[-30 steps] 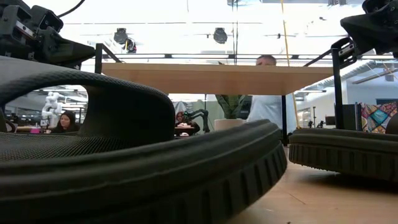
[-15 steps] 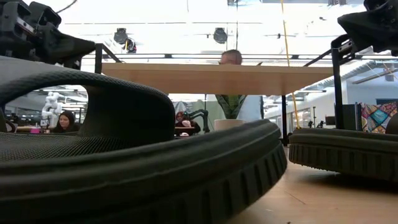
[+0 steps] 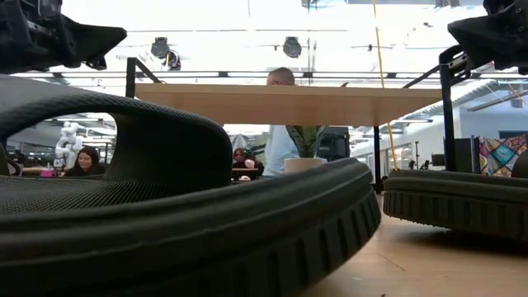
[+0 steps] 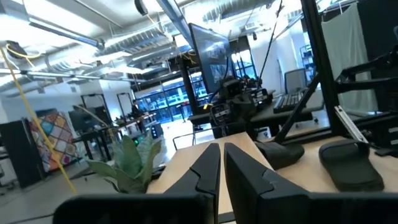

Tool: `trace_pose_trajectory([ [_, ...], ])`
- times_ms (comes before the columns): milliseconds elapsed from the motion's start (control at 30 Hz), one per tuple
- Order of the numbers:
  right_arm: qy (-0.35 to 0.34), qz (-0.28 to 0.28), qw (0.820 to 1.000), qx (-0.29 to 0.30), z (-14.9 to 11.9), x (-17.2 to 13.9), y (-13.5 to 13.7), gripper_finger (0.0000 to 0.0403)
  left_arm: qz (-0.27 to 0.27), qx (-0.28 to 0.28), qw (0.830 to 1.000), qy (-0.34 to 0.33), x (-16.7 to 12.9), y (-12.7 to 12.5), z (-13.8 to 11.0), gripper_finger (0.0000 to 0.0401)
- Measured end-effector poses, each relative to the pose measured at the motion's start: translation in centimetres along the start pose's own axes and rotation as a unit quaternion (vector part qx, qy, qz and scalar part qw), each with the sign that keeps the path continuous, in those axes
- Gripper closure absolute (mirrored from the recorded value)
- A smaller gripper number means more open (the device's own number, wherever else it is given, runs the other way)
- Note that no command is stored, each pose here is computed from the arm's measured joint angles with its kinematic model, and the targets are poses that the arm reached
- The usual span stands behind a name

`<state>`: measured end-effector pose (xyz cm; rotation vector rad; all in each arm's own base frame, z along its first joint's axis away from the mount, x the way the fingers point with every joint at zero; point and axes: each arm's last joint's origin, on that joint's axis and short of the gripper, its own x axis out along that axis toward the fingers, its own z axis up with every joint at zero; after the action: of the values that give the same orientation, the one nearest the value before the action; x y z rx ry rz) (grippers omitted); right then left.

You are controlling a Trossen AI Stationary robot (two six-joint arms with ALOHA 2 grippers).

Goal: Pick and place slides into the shelf
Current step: Put the top right black slipper on the shelf

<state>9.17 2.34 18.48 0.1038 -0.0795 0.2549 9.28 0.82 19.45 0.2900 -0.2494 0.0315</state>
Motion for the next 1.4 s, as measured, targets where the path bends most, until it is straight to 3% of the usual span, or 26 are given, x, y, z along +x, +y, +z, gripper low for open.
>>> trace_pose_trajectory([
  [367, 0.000, 0.000, 1.000, -0.004, 0.0, 0.1, 0.0, 0.0403, 0.071, 0.028, 0.997, 0.004, 0.0, 0.5, 0.2, 0.0371],
  [1167, -0.021, -0.010, 0.998, -0.055, 0.2, 0.2, 0.0, 0.0403, 0.089, 0.012, 0.996, 0.009, 0.0, 0.6, 0.2, 0.0371],
  [1267, -0.059, -0.027, 0.995, -0.069, 1.0, 0.1, -0.1, 0.0401, 0.093, 0.011, 0.996, 0.009, -0.1, 0.6, 0.2, 0.0371],
  [1400, -0.094, -0.039, 0.991, -0.088, 4.0, -0.5, 0.1, 0.0383, 0.093, 0.011, 0.996, 0.009, -0.1, 0.6, 0.1, 0.0371],
])
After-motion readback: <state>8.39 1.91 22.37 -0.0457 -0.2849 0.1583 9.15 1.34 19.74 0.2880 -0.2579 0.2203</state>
